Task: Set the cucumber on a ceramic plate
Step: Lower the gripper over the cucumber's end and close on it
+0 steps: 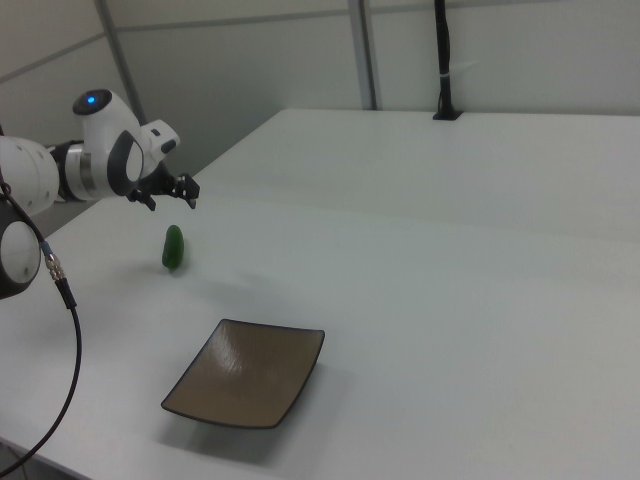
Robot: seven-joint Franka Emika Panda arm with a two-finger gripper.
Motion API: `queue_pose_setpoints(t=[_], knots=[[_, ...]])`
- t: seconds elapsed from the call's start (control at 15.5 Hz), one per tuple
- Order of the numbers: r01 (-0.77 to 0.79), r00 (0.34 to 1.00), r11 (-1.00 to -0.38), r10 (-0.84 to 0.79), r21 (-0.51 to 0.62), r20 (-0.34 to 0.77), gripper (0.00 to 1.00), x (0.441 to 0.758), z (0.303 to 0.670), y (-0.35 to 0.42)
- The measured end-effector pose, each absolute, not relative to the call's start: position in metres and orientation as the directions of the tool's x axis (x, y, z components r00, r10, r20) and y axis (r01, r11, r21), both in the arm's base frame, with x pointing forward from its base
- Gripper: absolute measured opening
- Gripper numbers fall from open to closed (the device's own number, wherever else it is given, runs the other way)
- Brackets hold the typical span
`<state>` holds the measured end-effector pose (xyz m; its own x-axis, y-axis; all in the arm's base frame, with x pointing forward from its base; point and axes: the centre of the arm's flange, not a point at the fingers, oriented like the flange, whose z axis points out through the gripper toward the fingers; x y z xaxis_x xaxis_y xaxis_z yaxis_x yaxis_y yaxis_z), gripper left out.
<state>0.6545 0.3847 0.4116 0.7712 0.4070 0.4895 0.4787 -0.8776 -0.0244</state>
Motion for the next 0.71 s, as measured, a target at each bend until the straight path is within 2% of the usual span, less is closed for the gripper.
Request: queue_pose_setpoints(t=[0.32,0.71], knots=[[0.500,0.742,-0.866,0.429,0.000,0.515,1.00,0.657,0.373,0.397],[0.527,0.740,-0.849,0.476,0.030,0.476,1.00,0.652,0.334,0.409]])
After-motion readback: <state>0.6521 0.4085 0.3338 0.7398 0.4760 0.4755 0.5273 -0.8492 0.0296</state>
